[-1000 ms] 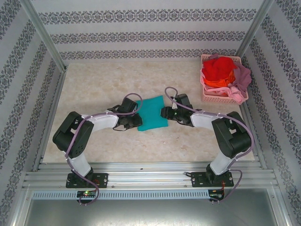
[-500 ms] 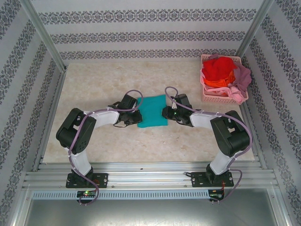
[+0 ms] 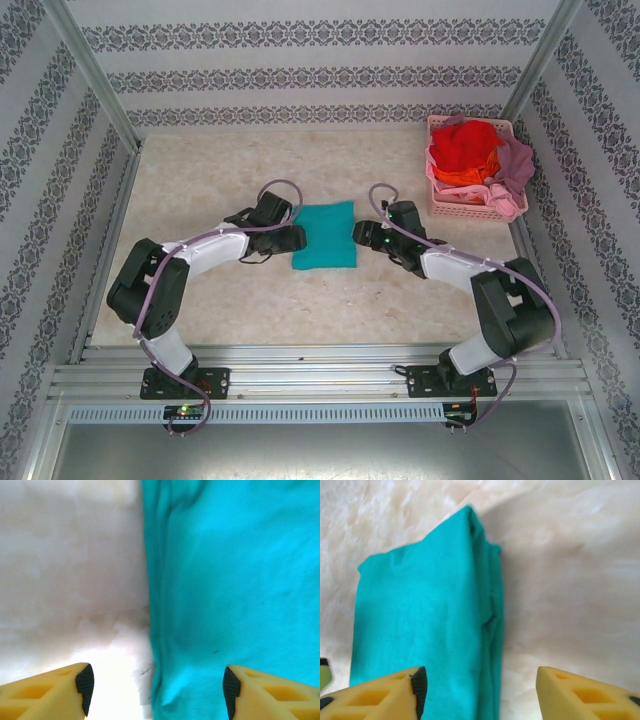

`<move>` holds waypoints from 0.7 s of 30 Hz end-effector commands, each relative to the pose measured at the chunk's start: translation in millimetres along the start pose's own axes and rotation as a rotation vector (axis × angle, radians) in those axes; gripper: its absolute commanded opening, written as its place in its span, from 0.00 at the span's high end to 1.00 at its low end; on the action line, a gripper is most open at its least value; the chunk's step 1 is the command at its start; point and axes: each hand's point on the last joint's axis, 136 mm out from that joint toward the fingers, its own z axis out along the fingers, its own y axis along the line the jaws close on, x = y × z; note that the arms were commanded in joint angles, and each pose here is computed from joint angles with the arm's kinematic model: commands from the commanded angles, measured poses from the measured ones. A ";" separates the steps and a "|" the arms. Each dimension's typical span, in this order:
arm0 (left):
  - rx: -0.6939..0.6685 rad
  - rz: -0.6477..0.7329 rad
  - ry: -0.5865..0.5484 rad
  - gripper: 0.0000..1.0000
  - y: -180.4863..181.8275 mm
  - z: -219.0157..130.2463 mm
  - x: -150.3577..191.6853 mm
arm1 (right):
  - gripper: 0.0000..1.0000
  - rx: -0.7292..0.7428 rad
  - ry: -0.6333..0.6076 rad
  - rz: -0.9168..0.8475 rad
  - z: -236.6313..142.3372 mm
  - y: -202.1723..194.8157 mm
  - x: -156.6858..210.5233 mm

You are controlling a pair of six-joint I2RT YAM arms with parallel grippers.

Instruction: Fold and stack the t-shirts

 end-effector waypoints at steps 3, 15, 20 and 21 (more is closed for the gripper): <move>-0.153 0.190 -0.013 0.00 -31.5 -9.0 -2.9 | 0.31 0.156 -0.116 0.040 -30.9 -47.3 -8.2; -0.352 0.382 0.099 0.04 -104.6 53.2 15.8 | 0.28 0.283 -0.254 0.135 -98.8 -113.0 2.0; -0.364 0.377 0.167 0.06 -86.2 66.5 24.6 | 0.28 0.244 -0.220 0.135 -96.4 -110.7 13.4; -0.360 0.375 0.177 0.05 -78.3 65.6 24.3 | 0.28 0.235 -0.211 0.135 -94.3 -109.3 14.7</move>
